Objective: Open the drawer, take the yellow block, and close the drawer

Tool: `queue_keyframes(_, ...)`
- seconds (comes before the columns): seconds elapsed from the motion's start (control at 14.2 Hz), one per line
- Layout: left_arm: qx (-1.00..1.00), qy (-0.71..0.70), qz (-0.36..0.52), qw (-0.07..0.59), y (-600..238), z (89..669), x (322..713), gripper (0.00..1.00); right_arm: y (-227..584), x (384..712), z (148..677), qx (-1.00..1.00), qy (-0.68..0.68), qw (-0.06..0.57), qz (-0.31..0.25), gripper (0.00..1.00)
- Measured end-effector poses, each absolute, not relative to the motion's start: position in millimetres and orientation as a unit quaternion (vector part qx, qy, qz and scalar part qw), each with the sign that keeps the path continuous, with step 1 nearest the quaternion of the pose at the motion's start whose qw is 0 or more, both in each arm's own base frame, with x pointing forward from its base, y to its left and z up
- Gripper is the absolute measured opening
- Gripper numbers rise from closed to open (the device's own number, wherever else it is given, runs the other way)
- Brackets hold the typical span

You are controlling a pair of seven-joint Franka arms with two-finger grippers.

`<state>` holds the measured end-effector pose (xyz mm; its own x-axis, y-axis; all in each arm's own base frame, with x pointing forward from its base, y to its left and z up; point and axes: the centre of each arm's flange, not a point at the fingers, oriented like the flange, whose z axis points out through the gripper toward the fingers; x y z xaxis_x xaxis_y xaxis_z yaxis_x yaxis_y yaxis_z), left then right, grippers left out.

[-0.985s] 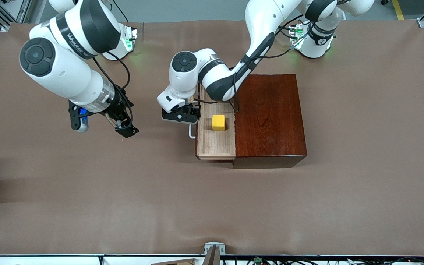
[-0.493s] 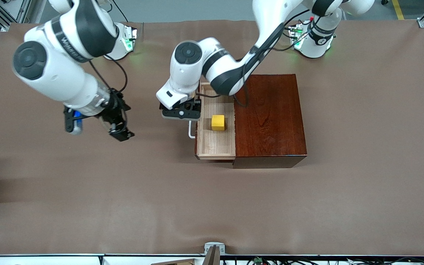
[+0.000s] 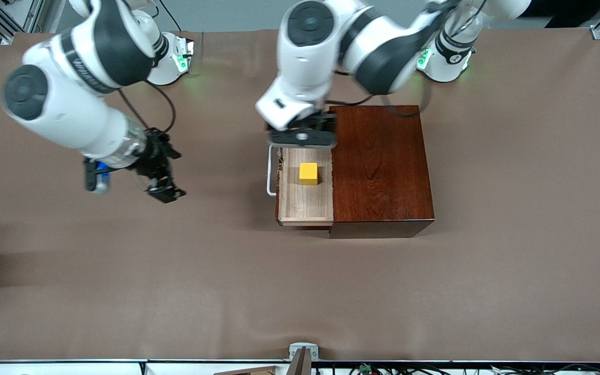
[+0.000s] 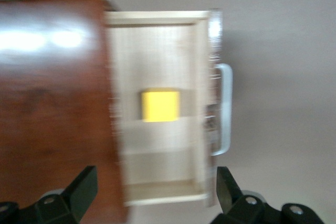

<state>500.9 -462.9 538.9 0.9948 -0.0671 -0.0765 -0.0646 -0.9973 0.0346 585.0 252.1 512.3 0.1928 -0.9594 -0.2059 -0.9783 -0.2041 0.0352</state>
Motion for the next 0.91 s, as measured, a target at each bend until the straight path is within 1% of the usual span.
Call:
queue_keyframes(0.21, 0.998, -0.052, -0.046, 0.010, -340.7, 596.4, 538.2, 1.00, 304.1, 583.2, 495.4, -0.757, 0.645, 0.044, 0.095, 1.00)
queue_keyframes(0.42, 0.998, -0.048, -0.034, 0.011, -231.0, 635.4, 538.9, 1.00, 356.5, 583.5, 474.3, -0.745, 0.659, 0.039, 0.095, 1.00)
queue_keyframes(0.7, 0.998, -0.042, -0.038, 0.010, -118.2, 641.1, 536.9, 1.00, 409.0, 582.0, 435.2, -0.721, 0.685, 0.046, 0.090, 1.00)
queue_keyframes(0.91, 0.999, -0.030, -0.042, 0.011, -77.3, 634.0, 543.9, 1.00, 445.1, 575.1, 410.4, -0.697, 0.710, 0.046, 0.088, 1.00)
